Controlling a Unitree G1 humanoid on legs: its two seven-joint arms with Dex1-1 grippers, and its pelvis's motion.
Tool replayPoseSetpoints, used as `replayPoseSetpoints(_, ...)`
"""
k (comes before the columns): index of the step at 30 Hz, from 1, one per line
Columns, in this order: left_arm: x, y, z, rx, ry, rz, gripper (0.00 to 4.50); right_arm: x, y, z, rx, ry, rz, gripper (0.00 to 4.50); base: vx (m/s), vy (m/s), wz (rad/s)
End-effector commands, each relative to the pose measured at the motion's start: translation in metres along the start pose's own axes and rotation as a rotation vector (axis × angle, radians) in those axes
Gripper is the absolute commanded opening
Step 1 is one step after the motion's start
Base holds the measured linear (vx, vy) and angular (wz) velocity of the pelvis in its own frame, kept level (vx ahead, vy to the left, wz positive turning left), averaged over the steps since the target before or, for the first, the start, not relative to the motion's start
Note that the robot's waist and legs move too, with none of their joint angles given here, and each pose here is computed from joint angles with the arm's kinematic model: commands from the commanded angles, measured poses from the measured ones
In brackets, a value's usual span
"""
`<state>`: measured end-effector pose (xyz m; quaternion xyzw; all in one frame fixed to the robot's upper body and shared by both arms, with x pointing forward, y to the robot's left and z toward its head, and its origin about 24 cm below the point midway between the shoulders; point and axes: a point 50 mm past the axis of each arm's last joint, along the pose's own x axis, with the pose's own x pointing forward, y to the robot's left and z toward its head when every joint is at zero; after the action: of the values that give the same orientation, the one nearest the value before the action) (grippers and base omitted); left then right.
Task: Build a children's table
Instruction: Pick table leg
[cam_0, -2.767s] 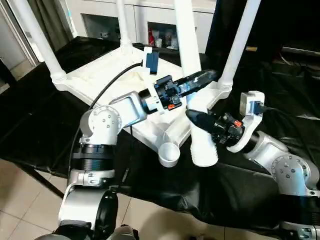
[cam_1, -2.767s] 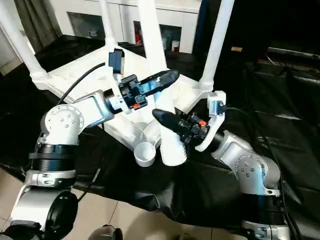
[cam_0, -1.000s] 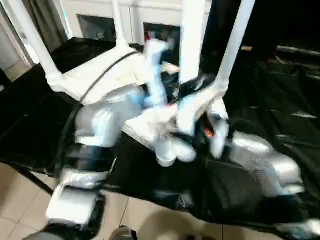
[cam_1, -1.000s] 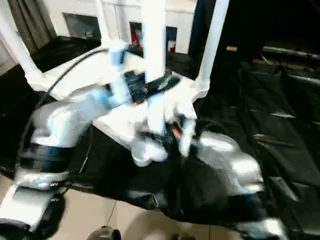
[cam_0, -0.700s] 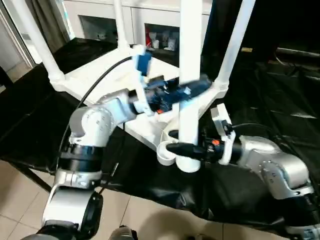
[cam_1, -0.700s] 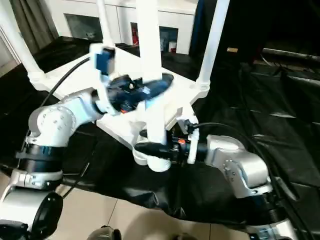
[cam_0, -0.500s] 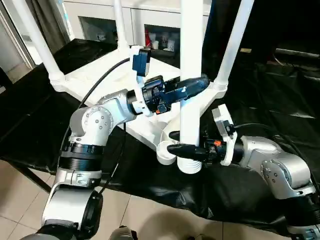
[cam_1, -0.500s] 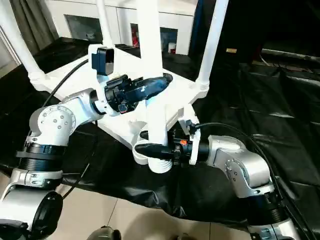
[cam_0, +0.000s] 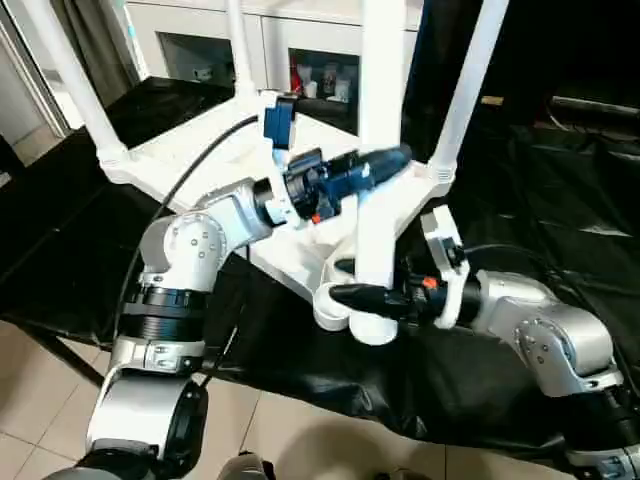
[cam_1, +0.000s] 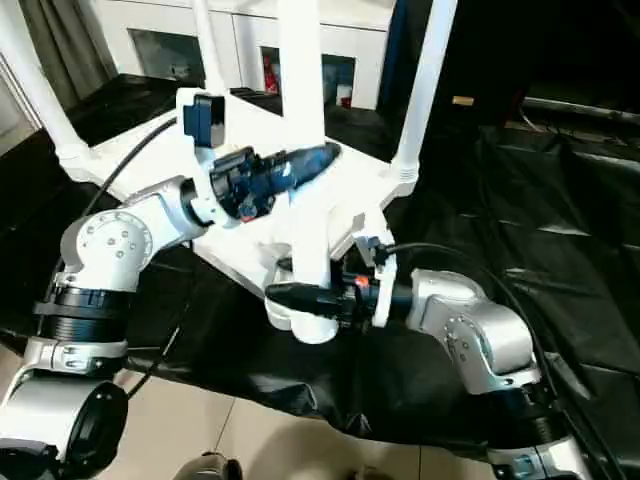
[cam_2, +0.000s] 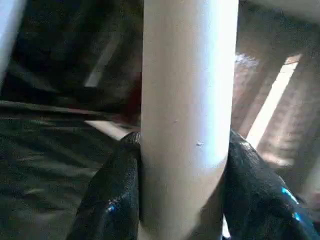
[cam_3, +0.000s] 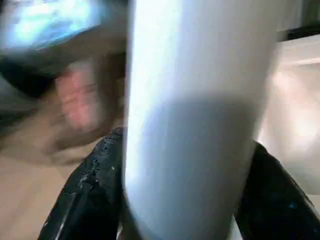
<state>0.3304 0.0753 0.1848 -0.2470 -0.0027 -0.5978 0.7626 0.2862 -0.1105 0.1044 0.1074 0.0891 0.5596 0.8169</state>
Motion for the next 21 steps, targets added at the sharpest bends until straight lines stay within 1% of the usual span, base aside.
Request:
replayPoseSetpoints(1,0.008,-0.001,0.006,0.11,0.026,0.059,1.82,-0.001,-0.011,0.005,-0.029,-0.01,-0.129,2.85,0.0,0.0,0.0)
replayPoseSetpoints(3,0.012,0.004,0.007,0.242,0.05,0.199,1.82,0.004,-0.022,0.002,-0.026,-0.008,-0.275,2.85,0.0,0.0,0.0)
replayPoseSetpoints(4,0.014,0.007,0.009,0.3,0.045,0.268,1.82,0.007,-0.026,0.0,-0.027,-0.006,-0.33,2.85,0.0,0.0,0.0)
replayPoseSetpoints(5,0.014,0.007,0.009,0.301,0.045,0.27,1.82,0.007,-0.026,0.0,-0.027,-0.006,-0.331,2.85,0.0,0.0,0.0)
replayPoseSetpoints(8,0.021,0.005,0.016,0.363,0.014,0.393,1.82,0.016,-0.029,-0.004,-0.004,-0.007,-0.393,2.85,0.0,0.0,0.0)
replayPoseSetpoints(10,0.022,0.003,0.018,0.371,0.009,0.414,1.82,0.021,-0.028,-0.006,0.005,-0.006,-0.395,2.48,0.0,0.0,0.0)
replayPoseSetpoints(12,0.022,0.002,0.019,0.397,0.018,0.436,1.82,0.025,-0.028,-0.008,0.008,0.002,-0.397,2.45,0.0,0.0,0.0)
replayPoseSetpoints(13,0.022,0.002,0.02,0.413,0.015,0.447,1.82,0.028,-0.027,-0.008,0.002,0.005,-0.391,2.36,0.0,0.0,0.0)
replayPoseSetpoints(14,0.023,0.002,0.021,0.414,0.011,0.45,1.82,0.029,-0.027,-0.007,0.002,0.004,-0.388,2.14,0.0,0.0,0.0)
replayPoseSetpoints(21,0.024,0.0,0.02,0.404,0.002,0.455,1.82,0.028,-0.029,-0.005,-0.014,0.001,-0.38,1.97,0.0,0.0,0.0)
